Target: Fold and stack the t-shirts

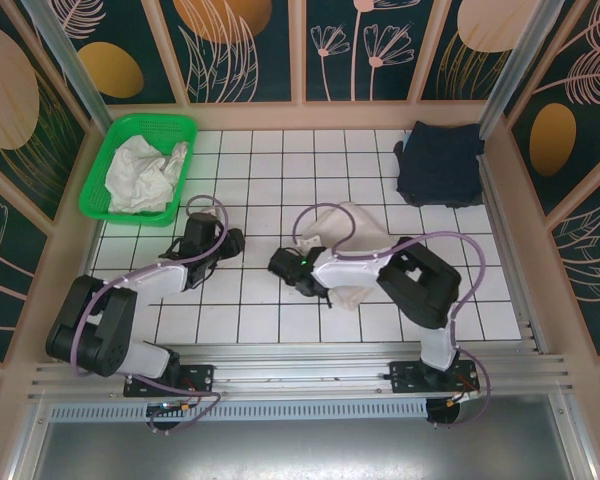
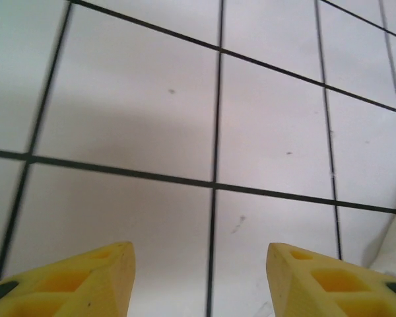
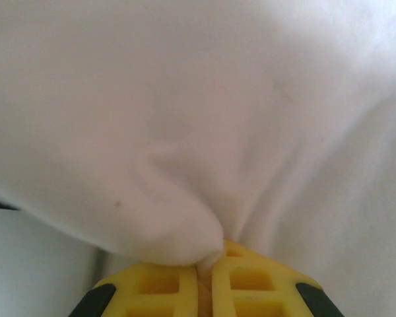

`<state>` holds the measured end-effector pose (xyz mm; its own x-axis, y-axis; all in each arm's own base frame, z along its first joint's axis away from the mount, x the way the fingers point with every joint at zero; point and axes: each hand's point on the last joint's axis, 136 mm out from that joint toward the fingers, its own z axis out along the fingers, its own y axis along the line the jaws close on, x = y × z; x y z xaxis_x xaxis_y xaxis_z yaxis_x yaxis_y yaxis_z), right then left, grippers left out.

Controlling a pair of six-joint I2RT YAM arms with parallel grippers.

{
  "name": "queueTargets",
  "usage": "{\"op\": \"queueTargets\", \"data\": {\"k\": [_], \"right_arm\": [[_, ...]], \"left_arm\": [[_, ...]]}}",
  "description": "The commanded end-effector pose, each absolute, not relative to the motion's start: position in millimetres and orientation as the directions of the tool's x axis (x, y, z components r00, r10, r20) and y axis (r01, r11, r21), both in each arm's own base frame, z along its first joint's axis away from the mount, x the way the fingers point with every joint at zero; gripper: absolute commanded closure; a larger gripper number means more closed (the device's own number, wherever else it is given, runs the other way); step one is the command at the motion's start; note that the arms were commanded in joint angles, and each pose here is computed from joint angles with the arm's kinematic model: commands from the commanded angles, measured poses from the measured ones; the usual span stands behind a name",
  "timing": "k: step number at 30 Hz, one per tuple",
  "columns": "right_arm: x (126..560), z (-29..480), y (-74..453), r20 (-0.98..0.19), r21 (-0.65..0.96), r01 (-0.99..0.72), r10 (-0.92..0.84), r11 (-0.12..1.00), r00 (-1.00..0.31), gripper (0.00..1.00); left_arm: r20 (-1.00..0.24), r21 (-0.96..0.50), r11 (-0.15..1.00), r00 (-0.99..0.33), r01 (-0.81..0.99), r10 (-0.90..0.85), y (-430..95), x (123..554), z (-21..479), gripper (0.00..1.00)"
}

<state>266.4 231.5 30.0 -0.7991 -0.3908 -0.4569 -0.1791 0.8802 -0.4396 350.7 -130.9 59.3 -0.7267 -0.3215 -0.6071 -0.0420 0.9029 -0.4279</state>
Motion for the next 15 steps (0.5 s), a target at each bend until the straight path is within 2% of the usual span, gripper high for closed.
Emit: {"op": "queueTargets", "data": {"k": [1,4,8,15], "right_arm": [[275,49,215,-0.517,-0.456,-0.132,-0.382,0.880,-0.766,0.95],[281,50,204,-0.530,-0.464,-0.083,-0.352,0.882,-0.771,0.99],[307,65,196,-0.597,-0.413,0.048,-0.230,0.910,-0.768,1.00],[326,76,203,-0.624,-0.346,0.030,-0.206,0.938,-0.754,0.99]], "left_arm": [[-0.573,-0.498,0.867,-0.757,0.016,-0.315,-151,358,53,0.50],[-0.572,-0.523,0.850,-0.762,0.053,-0.305,-158,356,54,0.53],[-0.592,-0.511,0.858,-0.747,0.058,-0.302,-155,356,53,0.54],[-0.569,-0.538,0.840,-0.763,0.063,-0.307,-158,347,46,0.57]]}}
